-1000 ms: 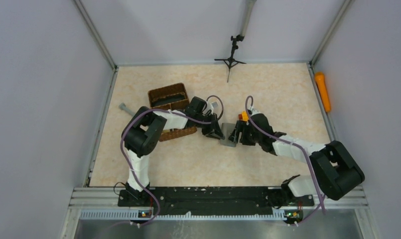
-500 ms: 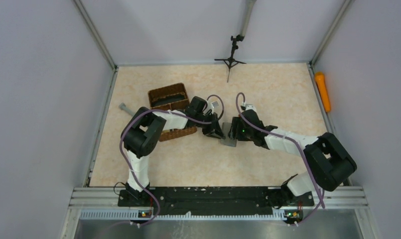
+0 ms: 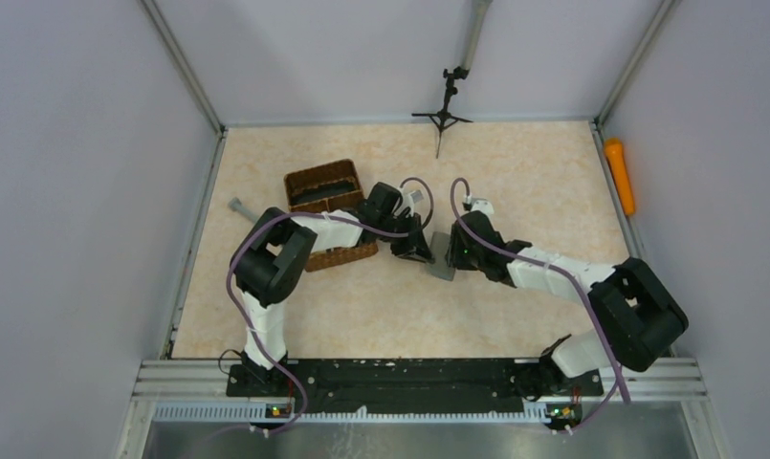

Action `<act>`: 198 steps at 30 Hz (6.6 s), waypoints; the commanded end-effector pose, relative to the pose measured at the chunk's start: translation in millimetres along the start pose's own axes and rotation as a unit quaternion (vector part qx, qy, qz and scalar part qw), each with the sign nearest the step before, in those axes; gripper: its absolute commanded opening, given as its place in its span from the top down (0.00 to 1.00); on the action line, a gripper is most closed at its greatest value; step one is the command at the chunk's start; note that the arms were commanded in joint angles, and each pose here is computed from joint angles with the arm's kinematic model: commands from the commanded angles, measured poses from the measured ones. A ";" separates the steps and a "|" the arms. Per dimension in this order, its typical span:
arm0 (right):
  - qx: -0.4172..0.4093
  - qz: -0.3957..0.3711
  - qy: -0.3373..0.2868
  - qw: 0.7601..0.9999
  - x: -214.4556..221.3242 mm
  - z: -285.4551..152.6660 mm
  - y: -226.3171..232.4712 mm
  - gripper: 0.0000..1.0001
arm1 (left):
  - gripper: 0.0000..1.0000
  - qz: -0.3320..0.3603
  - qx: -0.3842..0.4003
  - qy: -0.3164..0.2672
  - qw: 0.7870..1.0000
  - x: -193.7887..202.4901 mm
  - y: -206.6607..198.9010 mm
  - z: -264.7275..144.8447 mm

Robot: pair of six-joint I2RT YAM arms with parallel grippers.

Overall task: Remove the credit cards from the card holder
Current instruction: Open the card holder at the center of the board, then pick up the card holder from the center of the board.

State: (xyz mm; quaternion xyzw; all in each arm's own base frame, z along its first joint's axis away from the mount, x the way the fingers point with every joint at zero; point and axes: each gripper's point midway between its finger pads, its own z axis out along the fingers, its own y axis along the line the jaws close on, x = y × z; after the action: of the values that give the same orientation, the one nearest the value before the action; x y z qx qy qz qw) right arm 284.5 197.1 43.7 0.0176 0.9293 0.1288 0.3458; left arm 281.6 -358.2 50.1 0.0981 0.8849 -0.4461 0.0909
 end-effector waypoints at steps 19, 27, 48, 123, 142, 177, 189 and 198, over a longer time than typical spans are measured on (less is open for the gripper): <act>0.071 -0.011 -0.045 0.996 -17.8 -29.8 -43.8 0.45 | 1.00 0.023 -0.001 -0.011 1.000 -5.6 -9.9 -16.4; -0.057 0.077 -0.042 0.995 -16.9 -32.6 -32.9 0.30 | 1.00 0.056 0.130 -0.043 0.989 -8.9 -61.3 -35.2; -0.226 0.147 -0.173 0.947 -58.1 -97.7 -1.8 0.20 | 1.00 0.100 0.339 -0.087 0.931 -4.4 -132.6 -96.5; -0.173 0.157 -0.206 0.950 -57.3 -99.7 18.3 1.00 | 0.55 0.162 0.066 -0.093 0.980 -2.7 -79.0 -38.2; -0.193 0.161 -0.186 0.950 -40.4 -86.6 17.1 0.44 | 1.00 0.140 0.046 -0.071 0.987 -5.4 -63.2 -32.5; -0.026 0.215 -0.089 0.972 0.5 -55.0 -72.8 0.10 | 1.00 0.078 -0.142 -0.001 0.987 -2.0 17.8 -10.2; -0.114 0.252 -0.037 0.960 28.6 -42.0 -54.0 0.11 | 1.00 0.071 -0.137 0.006 0.988 0.4 17.1 -8.0; -0.153 0.258 -0.034 0.953 29.7 -42.2 -42.5 0.42 | 1.00 0.070 -0.139 0.008 0.988 0.4 17.7 -7.2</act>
State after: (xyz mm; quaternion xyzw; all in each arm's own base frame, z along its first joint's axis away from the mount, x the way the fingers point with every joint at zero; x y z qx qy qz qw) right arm 234.8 144.0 39.1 0.2143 0.8569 0.3319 0.3313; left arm 281.4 -337.7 38.3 0.1440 0.9310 -0.3104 0.1270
